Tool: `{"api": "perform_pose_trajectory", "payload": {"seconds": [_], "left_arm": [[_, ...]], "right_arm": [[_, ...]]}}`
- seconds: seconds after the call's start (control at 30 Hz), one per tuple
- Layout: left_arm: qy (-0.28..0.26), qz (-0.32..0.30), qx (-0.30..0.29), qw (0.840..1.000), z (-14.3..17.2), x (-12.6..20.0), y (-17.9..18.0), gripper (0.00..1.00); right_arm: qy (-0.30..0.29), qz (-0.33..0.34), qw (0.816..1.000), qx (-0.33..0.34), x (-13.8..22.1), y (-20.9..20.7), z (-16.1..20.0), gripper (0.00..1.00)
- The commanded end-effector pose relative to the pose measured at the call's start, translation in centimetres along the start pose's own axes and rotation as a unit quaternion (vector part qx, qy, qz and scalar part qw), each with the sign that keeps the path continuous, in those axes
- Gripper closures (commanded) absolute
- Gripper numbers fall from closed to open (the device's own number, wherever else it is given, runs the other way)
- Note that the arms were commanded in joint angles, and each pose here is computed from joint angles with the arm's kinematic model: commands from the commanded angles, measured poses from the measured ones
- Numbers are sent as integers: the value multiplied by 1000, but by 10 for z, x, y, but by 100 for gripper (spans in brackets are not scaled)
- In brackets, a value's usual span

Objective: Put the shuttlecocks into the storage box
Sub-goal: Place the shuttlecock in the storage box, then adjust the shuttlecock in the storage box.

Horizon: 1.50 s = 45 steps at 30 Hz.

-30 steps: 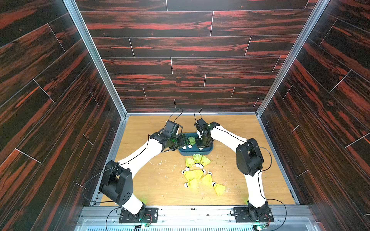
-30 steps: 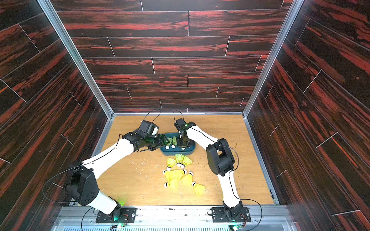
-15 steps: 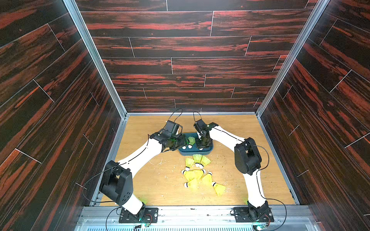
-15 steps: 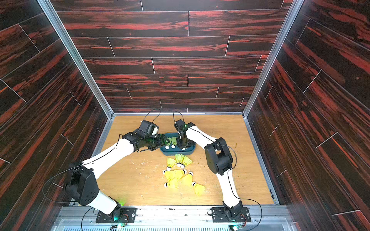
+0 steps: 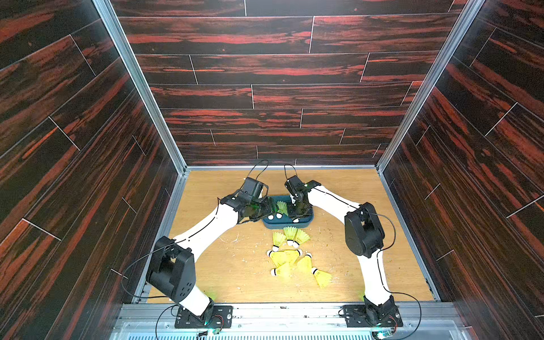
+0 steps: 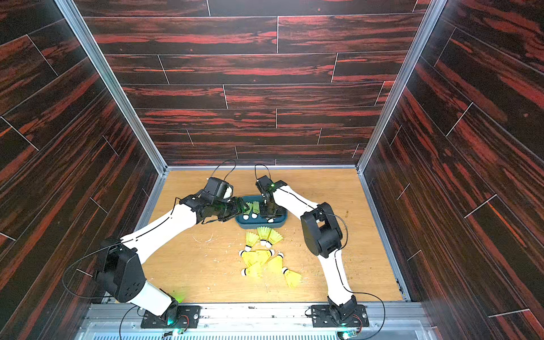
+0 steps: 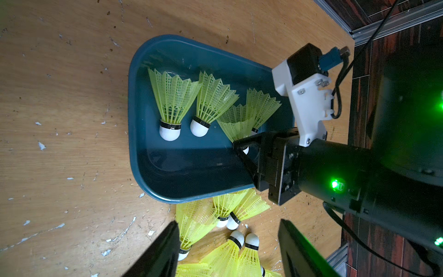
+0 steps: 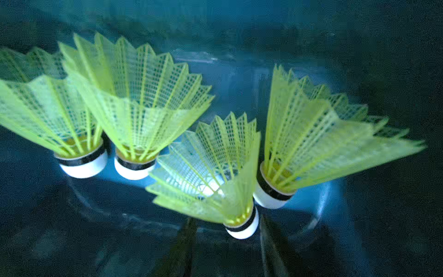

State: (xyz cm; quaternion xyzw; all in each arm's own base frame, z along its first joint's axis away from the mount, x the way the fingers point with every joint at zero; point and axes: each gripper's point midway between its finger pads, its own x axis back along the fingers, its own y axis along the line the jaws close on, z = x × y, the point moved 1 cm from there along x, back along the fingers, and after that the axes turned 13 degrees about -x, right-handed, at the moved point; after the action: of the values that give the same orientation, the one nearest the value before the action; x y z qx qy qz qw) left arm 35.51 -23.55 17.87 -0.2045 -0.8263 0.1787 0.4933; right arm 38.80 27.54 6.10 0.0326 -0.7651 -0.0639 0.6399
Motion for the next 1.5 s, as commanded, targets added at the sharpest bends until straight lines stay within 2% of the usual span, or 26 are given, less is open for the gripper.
{"api": "perform_pose_trajectory", "payload": {"seconds": [0.0, 0.4, 1.1, 1.2, 1.3, 1.47], "left_arm": [[-14, 8, -5, 1000, -4, 11, -4, 31], [-11, 9, -3, 1000, 0, 12, -3, 31], [-10, 10, -2, 1000, 2, 11, -2, 32], [-10, 10, -1, 1000, 2, 10, -1, 32], [-12, 8, -3, 1000, 0, 11, -1, 32], [-14, 7, -3, 1000, 0, 11, -1, 32]], "right_arm": [[3, 9, 1000, -4, -1, -4, 2, 52], [-16, -9, 1000, -7, 18, 2, -4, 48], [-4, -2, 1000, -10, -6, 12, 1, 47], [-5, 6, 1000, -19, -10, 10, 0, 49], [-5, 15, 999, -35, -10, 7, 0, 57], [-2, 26, 998, -59, -7, 1, 3, 64]]}}
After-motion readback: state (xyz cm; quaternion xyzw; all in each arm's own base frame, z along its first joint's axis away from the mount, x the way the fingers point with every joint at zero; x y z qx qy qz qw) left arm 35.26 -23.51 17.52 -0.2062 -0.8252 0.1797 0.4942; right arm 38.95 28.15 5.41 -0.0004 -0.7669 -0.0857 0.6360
